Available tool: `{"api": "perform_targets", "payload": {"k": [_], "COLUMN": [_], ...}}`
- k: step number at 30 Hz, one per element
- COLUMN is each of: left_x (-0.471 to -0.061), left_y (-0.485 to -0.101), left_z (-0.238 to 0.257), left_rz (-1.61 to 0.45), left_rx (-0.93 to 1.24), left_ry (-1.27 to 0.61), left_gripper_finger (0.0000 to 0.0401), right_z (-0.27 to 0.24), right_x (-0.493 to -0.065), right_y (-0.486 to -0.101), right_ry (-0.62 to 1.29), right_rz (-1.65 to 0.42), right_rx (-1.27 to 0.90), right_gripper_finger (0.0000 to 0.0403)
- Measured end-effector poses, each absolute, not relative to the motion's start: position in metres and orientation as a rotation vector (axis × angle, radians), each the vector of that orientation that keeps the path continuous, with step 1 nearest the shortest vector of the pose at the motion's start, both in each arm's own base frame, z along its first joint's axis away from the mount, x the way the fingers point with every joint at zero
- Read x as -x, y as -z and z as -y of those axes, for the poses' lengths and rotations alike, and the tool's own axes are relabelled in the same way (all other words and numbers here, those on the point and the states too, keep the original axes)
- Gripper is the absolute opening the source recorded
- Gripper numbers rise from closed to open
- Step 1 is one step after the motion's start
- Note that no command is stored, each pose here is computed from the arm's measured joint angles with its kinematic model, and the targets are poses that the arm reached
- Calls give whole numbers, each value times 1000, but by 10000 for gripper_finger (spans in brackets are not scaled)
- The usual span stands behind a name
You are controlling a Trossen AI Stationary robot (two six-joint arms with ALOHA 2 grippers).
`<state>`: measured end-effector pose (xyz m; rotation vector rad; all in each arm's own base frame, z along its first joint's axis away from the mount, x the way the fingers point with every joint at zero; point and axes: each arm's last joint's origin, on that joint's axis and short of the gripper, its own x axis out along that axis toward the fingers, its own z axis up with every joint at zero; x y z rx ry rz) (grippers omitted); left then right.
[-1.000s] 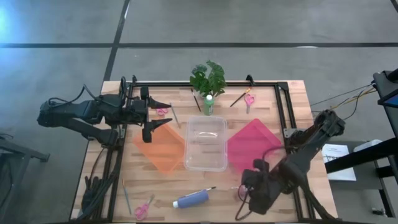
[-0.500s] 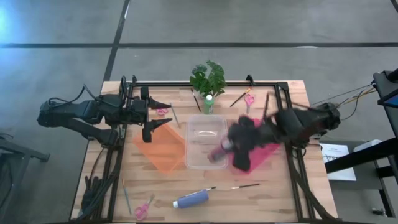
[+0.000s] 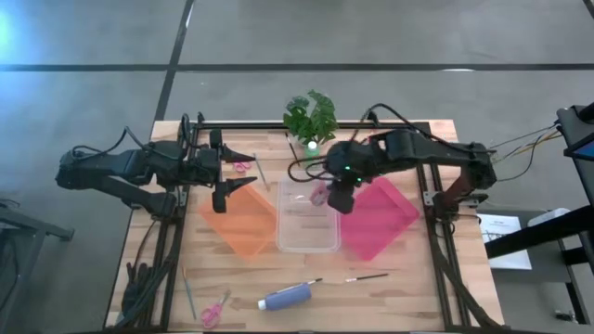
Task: Pick & Place Paint Supplies
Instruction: Put the pink paint bottle into the transparent bin
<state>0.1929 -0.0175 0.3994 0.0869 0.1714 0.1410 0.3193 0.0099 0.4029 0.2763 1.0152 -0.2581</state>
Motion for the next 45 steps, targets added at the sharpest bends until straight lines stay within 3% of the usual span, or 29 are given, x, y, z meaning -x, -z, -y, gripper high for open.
{"api": "perform_targets", "payload": {"k": [14, 23, 34, 40, 45], "left_x": [-193, -193, -193, -193, -193], "left_y": [-398, -398, -398, -398, -398], "left_z": [17, 17, 17, 17, 17], "left_rz": [-188, -187, -186, -186, -187], "left_rx": [-91, -85, -83, -83, -83], "left_ry": [-159, -163, -164, -164, -164], "left_gripper_finger": [232, 232, 232, 232, 232], "right_z": [9, 20, 21, 20, 20], "right_x": [-380, -399, -400, -397, -401], "right_y": [-348, -340, -328, -321, -311], "right_ry": [303, 435, 620, 665, 671], "right_rz": [-1215, -1251, -1240, -1249, -1237], "right_rx": [-283, -396, -493, -487, -501], "right_gripper_finger": [113, 113, 113, 138, 123]}}
